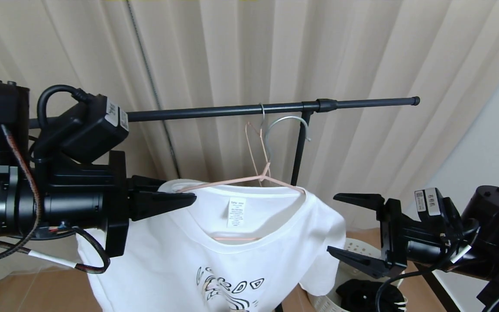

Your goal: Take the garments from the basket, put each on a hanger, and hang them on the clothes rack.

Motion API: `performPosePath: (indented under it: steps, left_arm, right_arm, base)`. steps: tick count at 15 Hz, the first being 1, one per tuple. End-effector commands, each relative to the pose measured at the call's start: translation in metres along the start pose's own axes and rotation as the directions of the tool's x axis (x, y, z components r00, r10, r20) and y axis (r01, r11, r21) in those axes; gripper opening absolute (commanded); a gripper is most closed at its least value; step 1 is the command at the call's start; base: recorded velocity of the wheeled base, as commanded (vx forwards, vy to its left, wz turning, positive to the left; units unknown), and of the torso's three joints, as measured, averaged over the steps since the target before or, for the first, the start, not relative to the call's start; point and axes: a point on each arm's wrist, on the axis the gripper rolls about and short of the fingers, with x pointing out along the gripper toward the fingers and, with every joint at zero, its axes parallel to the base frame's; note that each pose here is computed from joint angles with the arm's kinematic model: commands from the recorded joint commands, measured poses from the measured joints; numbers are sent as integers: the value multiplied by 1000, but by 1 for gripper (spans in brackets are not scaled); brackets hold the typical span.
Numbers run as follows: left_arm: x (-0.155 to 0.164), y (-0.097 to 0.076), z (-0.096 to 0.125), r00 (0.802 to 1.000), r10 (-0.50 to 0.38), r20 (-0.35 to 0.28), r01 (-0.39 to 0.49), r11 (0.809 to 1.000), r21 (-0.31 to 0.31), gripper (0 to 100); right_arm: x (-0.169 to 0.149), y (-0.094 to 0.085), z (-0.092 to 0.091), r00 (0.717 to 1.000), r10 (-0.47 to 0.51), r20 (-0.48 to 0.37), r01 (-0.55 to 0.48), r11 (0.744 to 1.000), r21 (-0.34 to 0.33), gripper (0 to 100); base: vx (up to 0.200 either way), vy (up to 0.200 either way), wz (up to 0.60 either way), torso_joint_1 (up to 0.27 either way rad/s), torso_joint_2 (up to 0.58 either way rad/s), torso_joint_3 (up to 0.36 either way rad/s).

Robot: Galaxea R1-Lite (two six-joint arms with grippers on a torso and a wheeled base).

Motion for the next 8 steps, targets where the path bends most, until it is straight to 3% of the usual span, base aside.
performPosePath:
  steps: [1, 8]
  left_arm:
    - [-12, -5, 3, 999, 24, 24, -24, 1000, 7, 0]
    - [-33, -19, 5, 994, 58, 93, -60, 998, 18, 0]
  right_arm:
    - [3, -3, -10, 1000, 2, -21, -1, 1000, 22, 100]
    - [10, -17, -31, 996, -49, -70, 53, 997, 61, 100]
  base:
    - [0, 0, 0, 0, 0, 0]
    - [0, 0, 0, 0, 0, 0]
